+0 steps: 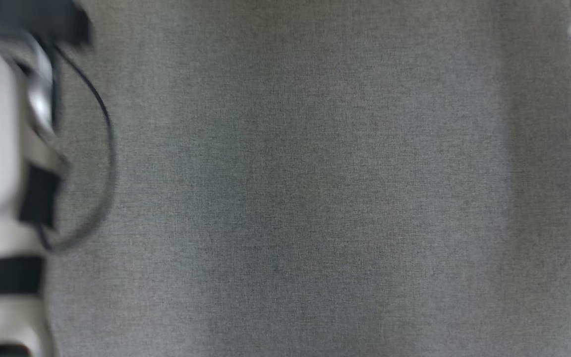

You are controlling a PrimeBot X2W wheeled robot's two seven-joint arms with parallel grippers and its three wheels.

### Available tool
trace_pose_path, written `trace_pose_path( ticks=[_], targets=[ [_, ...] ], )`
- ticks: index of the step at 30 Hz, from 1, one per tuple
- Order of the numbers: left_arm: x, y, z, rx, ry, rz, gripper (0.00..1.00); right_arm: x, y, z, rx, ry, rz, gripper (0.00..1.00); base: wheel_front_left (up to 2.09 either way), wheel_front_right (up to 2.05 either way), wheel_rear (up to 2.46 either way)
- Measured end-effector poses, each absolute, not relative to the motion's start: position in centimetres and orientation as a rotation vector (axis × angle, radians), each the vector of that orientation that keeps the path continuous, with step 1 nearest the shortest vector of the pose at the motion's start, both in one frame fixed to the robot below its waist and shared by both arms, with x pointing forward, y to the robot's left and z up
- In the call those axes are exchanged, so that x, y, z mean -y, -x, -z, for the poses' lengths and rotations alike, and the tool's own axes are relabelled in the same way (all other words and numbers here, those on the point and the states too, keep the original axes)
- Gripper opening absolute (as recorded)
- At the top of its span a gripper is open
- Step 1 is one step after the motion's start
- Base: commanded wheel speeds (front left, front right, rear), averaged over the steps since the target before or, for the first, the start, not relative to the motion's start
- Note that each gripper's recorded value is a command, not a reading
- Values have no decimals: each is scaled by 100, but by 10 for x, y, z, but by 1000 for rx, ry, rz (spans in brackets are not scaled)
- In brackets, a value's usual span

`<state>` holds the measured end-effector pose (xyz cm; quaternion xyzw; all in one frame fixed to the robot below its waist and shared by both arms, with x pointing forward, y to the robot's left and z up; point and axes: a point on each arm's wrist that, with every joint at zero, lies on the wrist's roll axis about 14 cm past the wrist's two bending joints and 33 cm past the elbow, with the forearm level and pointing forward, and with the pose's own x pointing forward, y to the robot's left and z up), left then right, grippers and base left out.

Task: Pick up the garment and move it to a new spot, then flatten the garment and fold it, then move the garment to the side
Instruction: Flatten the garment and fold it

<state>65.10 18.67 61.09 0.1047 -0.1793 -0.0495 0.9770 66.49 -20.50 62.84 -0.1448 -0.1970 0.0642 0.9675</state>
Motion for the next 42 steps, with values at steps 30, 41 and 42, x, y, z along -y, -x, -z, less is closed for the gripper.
trace_pose_path(
  ticks=[30, 41, 42],
  targets=[
    [-187, -363, -404, -243, 152, -16, 0, 218, -358, -384, -339, -70, -22, 0, 0, 0, 0],
    [-189, -297, -379, -332, 183, -30, 0, 215, -293, -365, -404, -86, -7, 0, 0, 0, 0],
    [-188, -296, -378, -336, 188, -29, 0, 215, -290, -364, -406, -85, -8, 0, 0, 0, 0]
  ],
)
